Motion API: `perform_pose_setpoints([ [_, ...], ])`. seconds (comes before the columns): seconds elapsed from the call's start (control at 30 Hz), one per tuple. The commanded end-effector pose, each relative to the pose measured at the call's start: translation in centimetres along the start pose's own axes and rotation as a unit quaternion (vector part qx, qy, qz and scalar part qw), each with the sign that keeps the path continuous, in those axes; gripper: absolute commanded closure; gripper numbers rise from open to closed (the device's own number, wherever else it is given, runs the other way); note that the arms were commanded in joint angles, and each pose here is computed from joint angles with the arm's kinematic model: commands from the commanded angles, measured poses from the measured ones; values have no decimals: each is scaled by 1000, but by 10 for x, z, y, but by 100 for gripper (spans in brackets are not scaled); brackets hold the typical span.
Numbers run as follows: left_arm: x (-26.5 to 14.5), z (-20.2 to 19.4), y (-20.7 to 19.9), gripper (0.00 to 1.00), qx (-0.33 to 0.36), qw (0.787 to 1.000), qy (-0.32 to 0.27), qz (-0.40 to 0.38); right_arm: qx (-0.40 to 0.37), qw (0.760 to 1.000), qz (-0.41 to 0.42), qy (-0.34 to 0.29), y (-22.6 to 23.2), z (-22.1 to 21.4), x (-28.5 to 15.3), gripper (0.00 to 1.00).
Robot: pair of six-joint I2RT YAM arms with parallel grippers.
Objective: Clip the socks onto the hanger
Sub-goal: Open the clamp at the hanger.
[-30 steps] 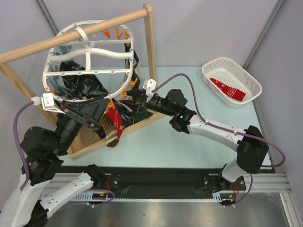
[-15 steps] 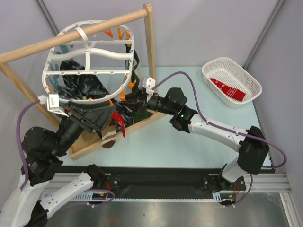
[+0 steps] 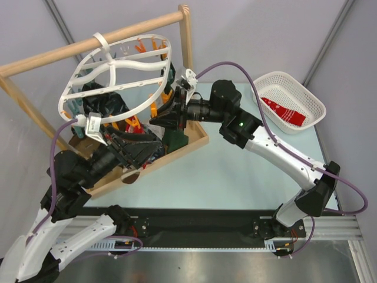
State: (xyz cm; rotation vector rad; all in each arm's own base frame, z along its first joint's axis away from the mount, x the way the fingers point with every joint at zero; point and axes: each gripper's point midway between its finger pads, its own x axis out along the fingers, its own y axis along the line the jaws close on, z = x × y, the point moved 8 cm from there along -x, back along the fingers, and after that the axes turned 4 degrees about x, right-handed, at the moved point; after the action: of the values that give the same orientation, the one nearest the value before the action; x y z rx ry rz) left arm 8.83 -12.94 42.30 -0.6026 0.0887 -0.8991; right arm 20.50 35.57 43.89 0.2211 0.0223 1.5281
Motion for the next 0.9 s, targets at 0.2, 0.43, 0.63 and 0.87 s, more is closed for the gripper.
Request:
perform_pose_setpoints([
  [0.2,-6,18,-7,23,22,997,-77,-20,102,991,62,63,19,19,-13,100],
  [0.43,11,21,3,20,47,995,-90,8,128,986,68,84,21,22,-13,100],
  [0.63,21,19,10,19,25,993,-117,13,146,982,72,94,19,23,-8,100],
  [0.87,31,20,21,19,-12,987,-154,49,144,982,79,90,20,26,-7,100],
])
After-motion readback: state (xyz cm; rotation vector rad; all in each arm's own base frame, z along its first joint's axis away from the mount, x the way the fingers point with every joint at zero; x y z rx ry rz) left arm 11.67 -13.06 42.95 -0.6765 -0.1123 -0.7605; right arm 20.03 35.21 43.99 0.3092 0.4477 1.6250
